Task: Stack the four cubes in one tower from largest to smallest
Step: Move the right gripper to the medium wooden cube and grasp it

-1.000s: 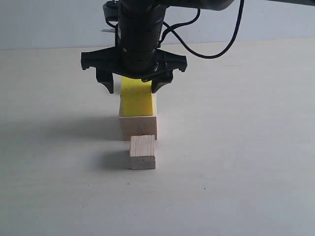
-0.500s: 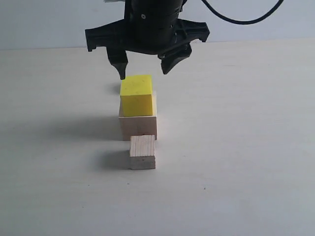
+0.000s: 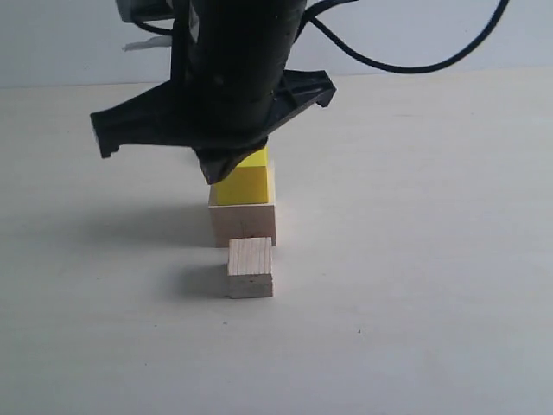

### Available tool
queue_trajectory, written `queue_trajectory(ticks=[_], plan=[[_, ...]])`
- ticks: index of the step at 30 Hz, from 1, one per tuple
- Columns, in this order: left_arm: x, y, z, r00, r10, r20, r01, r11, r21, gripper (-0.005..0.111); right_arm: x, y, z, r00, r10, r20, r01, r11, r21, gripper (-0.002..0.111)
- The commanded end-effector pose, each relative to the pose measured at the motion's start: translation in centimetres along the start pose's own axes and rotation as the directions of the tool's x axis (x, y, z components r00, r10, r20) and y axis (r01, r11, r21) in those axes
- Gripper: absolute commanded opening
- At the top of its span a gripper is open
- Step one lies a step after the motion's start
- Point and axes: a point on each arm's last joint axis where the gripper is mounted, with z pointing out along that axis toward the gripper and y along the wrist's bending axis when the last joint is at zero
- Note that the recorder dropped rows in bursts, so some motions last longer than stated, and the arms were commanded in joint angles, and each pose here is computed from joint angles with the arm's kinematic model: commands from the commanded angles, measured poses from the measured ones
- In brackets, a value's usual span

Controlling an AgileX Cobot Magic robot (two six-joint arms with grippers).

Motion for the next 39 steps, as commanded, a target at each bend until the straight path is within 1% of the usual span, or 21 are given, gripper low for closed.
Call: queue_trajectory(ticks=[1, 3, 5, 9, 13, 18, 19, 22, 24, 27, 30, 31, 33, 34, 35, 37, 39], plan=[[0.1, 0.0, 0.0, 1.0, 0.001, 0.004, -0.001, 1.0, 0.003, 0.0, 3.3, 1.1, -1.2, 0.995, -0.076, 0.069, 0.076, 0.997, 0.004, 0.0], [0.1, 0.0, 0.0, 1.0, 0.001, 0.004, -0.001, 1.0, 0.003, 0.0, 5.2, 1.2, -1.7, 0.994, -0.097, 0.058, 0.098, 0.995, -0.013, 0.0], [0.1, 0.0, 0.0, 1.0, 0.003, 0.004, -0.003, 1.0, 0.003, 0.0, 7.1, 1.5, -2.1, 0.995, -0.085, 0.055, 0.087, 0.996, -0.034, 0.0], [0.1, 0.0, 0.0, 1.0, 0.008, 0.004, -0.008, 1.0, 0.003, 0.0, 10.7, 1.3, -2.5, 0.998, -0.008, 0.063, 0.013, 0.996, -0.087, 0.0], [0.1, 0.0, 0.0, 1.0, 0.008, 0.004, -0.008, 1.0, 0.003, 0.0, 13.7, 0.7, -1.2, 0.995, 0.083, 0.057, -0.076, 0.99, -0.121, 0.0], [0.4, 0.0, 0.3, 1.0, 0.004, -0.006, -0.004, 1.0, 0.003, 0.0, 15.0, -0.5, 2.1, 0.979, 0.178, 0.1, -0.168, 0.981, -0.096, 0.0], [0.4, 0.0, 0.3, 1.0, 0.004, -0.006, -0.004, 1.0, 0.003, 0.0, 15.1, -0.6, 2.8, 0.977, 0.183, 0.106, -0.173, 0.98, -0.094, 0.0], [0.4, 0.0, 0.3, 1.0, 0.004, -0.006, -0.004, 1.0, 0.003, 0.0, 14.9, -0.6, 4.3, 0.981, 0.126, 0.144, -0.117, 0.991, -0.068, 0.0], [0.4, 0.0, 0.3, 1.0, 0.001, -0.006, -0.001, 1.0, 0.006, 0.0, 14.5, -0.4, 5.2, 0.977, 0.119, 0.175, -0.109, 0.992, -0.064, 0.0], [0.4, 0.0, 0.3, 1.0, -0.003, -0.008, 0.003, 1.0, 0.01, 0.0, 14.0, 0.0, 6.3, 0.964, 0.158, 0.212, -0.146, 0.987, -0.072, 0.001], [0.4, -0.2, 0.3, 1.0, -0.006, -0.013, 0.007, 1.0, 0.029, 0.0, 13.8, 0.1, 7.6, 0.96, 0.171, 0.224, -0.165, 0.985, -0.043, 0.011], [0.4, -0.3, 0.3, 1.0, -0.013, -0.012, 0.013, 0.999, 0.036, 0.0, 13.8, 0.1, 8.0, 0.959, 0.17, 0.227, -0.166, 0.986, -0.035, 0.016], [0.4, -0.3, 0.3, 1.0, -0.013, -0.012, 0.013, 0.999, 0.041, 0.0, 13.6, 0.1, 8.5, 0.957, 0.164, 0.239, -0.163, 0.986, -0.023, 0.026], [0.4, -0.3, 0.3, 1.0, -0.013, -0.012, 0.013, 0.999, 0.041, 0.0, 13.6, 0.0, 8.7, 0.954, 0.173, 0.245, -0.173, 0.985, -0.019, 0.034], [0.5, -0.3, 0.3, 1.0, -0.012, -0.014, 0.013, 0.999, 0.041, 0.0, 13.6, 0.0, 8.8, 0.952, 0.176, 0.249, -0.177, 0.984, -0.017, 0.04], [0.5, -0.3, 0.3, 1.0, -0.014, -0.015, 0.014, 0.999, 0.042, 0.0, 13.3, -0.3, 8.9, 0.944, 0.206, 0.259, -0.208, 0.978, -0.018, 0.054], [0.5, -0.4, 0.3, 1.0, -0.017, -0.02, 0.018, 0.998, 0.052, 0.0, 12.9, -0.8, 8.9, 0.932, 0.251, 0.262, -0.255, 0.967, -0.019, 0.064]])
